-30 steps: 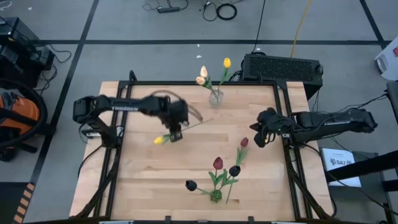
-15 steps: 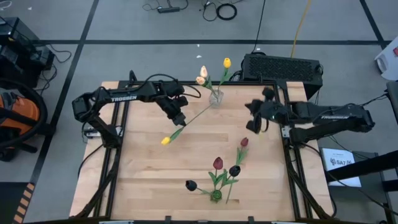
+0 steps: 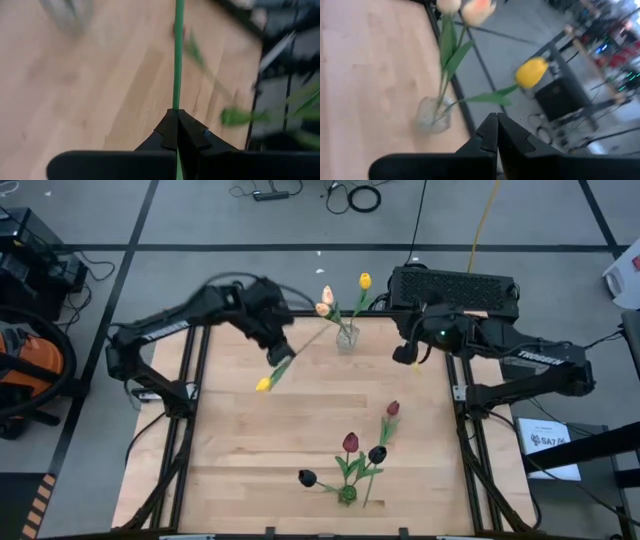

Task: Sort flowers into vase by color
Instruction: Put the yellow tulip into the transparent flower vase

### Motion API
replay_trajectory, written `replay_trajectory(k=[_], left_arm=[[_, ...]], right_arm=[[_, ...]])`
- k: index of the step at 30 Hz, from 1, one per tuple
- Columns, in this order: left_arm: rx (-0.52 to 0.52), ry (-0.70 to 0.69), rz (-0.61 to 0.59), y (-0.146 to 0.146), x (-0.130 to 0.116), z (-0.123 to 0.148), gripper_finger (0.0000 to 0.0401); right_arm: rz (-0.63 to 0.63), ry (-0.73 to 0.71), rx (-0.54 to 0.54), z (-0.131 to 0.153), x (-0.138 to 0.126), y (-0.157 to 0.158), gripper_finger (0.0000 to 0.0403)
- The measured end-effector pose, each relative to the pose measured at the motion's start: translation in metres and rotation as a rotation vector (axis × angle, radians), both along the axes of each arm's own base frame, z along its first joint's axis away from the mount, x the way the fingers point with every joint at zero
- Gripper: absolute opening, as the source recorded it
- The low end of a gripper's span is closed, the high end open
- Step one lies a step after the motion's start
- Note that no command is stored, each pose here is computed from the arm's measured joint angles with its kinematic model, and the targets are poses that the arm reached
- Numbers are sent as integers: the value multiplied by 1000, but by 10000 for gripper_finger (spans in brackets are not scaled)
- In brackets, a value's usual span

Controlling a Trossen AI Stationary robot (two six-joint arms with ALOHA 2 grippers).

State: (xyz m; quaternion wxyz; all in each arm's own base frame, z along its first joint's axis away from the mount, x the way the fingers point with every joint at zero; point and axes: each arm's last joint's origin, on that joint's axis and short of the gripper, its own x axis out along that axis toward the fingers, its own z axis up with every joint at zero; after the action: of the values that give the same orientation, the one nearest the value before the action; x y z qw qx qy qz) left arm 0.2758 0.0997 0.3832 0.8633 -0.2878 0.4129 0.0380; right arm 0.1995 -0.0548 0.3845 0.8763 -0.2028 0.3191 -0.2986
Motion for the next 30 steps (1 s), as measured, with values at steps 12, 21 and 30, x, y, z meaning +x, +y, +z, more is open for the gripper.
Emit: replay_trajectory(k=[12,21,30], left_arm=[[-77,-275,158,19,-7,92,0],[-210,-368,100,11,1,118,0],[-229,-357,125,8,-4,123,0]], right_arm=[[159,150,-390,81,57,21,0],[335,231,-568,102,111,55,0],[379,426,-751,81,146,83,29]])
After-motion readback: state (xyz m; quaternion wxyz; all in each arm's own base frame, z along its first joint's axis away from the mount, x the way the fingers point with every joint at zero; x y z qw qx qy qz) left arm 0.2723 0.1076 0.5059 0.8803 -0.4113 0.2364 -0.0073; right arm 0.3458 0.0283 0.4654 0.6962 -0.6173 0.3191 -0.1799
